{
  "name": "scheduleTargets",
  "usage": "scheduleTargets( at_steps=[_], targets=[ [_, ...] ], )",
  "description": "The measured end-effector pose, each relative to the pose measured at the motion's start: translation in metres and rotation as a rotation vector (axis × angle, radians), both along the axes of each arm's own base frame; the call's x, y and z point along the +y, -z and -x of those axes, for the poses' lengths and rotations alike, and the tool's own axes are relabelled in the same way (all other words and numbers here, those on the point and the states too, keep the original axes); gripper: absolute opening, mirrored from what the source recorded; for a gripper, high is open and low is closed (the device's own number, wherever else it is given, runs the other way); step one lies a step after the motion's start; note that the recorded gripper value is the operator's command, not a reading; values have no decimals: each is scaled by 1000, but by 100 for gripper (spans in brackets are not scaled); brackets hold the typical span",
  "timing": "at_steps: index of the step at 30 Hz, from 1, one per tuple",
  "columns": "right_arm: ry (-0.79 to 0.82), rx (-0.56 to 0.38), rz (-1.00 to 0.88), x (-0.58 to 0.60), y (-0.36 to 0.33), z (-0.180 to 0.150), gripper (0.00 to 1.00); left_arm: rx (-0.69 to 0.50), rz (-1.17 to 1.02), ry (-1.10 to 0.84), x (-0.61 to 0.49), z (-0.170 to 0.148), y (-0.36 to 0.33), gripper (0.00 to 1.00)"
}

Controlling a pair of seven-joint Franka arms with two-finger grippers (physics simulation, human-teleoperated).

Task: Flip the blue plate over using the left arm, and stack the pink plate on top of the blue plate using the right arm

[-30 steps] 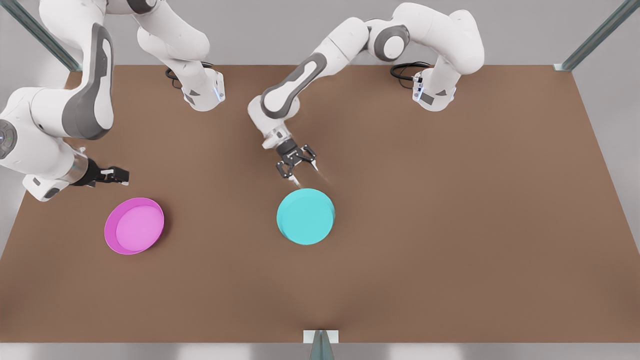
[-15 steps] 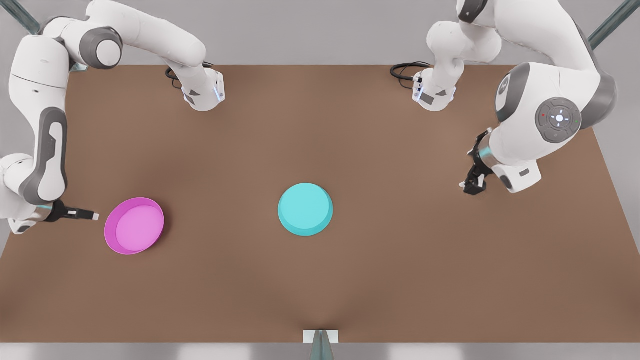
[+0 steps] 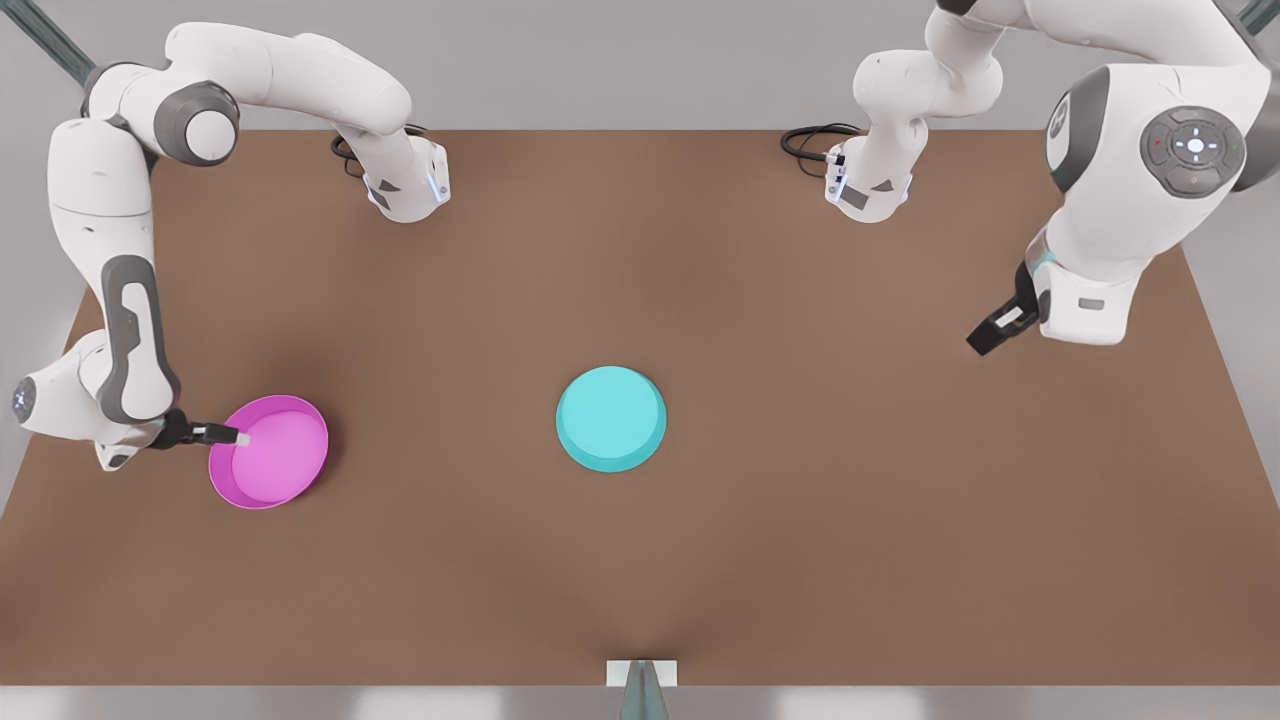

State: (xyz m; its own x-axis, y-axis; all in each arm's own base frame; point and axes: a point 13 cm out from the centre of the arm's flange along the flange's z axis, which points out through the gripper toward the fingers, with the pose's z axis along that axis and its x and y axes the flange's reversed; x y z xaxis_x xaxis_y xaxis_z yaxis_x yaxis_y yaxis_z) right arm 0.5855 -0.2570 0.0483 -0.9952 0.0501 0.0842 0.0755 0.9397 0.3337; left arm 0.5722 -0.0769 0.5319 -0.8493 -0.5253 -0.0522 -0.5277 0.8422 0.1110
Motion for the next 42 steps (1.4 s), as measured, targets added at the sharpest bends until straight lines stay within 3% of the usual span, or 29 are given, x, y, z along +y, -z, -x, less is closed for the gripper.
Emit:
scheduleTargets(
  at_steps=[2, 3, 4, 7, 8, 17, 24, 34, 42],
  targets=[
    [-12, -8, -3, 2, 0, -1, 100, 9, 0, 54, -2, 2, -1, 100],
    [-17, -11, -3, 3, 0, -2, 78, 14, 3, 80, -3, 2, 0, 100],
    [-22, -15, -5, 3, 0, -2, 62, 19, 6, 103, -4, 3, 0, 100],
    [-38, -29, -15, 5, -2, -4, 28, 13, 10, 157, -2, 0, -6, 100],
    [-44, -36, -20, 5, -3, -5, 21, 14, 9, 171, 0, -2, -6, 100],
    [-109, -50, -34, 0, -19, -11, 21, 12, 23, 299, -10, -8, -12, 100],
    [-137, -58, -149, 38, -46, -24, 21, 29, 23, 383, -26, 18, -38, 100],
    [-281, -75, -333, 180, -91, -50, 21, 66, 23, 414, -17, 16, -29, 100],
    [-374, -15, -318, 301, -107, -45, 21, 96, 28, 437, -17, 19, -21, 100]
  ],
)
